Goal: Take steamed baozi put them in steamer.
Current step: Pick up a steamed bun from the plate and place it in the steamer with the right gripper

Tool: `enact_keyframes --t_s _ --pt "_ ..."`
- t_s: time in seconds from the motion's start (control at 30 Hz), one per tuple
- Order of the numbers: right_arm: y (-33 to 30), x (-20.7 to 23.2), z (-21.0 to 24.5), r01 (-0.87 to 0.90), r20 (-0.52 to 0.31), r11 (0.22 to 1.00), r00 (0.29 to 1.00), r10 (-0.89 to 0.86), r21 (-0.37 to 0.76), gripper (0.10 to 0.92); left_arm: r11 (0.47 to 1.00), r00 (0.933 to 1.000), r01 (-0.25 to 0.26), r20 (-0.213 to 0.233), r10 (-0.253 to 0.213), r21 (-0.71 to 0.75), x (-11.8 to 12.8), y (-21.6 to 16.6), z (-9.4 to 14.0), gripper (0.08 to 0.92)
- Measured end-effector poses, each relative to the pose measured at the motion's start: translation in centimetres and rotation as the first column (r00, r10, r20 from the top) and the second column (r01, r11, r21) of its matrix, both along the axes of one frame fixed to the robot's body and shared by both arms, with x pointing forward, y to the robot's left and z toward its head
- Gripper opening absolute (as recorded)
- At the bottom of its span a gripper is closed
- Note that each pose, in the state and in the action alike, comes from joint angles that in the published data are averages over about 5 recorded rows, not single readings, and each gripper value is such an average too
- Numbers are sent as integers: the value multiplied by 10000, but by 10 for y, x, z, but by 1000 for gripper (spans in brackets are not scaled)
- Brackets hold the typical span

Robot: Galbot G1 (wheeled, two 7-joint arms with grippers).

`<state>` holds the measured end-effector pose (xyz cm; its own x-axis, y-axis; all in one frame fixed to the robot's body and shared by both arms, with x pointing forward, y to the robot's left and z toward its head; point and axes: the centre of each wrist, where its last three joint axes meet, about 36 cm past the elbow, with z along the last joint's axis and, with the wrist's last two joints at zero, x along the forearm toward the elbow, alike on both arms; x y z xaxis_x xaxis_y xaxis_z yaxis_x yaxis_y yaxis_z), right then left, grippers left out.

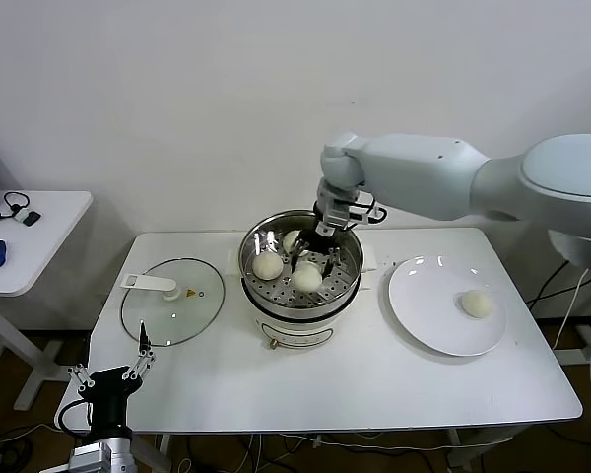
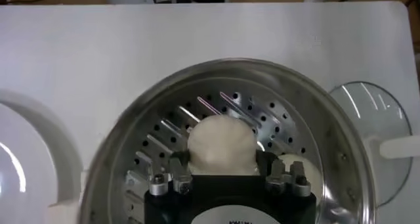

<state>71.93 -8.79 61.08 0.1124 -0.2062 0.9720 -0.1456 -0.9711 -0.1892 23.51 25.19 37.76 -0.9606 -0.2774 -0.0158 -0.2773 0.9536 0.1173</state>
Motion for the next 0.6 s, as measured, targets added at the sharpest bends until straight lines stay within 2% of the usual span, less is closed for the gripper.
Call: enact_keyframes --t_s 0.23,0.47,0.6 --pt "19 4 -12 -84 -115 9998 9999 82 -202 693 10000 10000 -13 -2 13 -20 0 0 0 823" --pt "21 7 -10 47 -195 9994 9998 -54 -336 813 10000 10000 -22 -37 22 -23 -1 1 -1 823" --pt "16 10 1 196 -197 9989 9996 -204 -414 822 10000 10000 -32 -38 32 -13 -1 1 0 823"
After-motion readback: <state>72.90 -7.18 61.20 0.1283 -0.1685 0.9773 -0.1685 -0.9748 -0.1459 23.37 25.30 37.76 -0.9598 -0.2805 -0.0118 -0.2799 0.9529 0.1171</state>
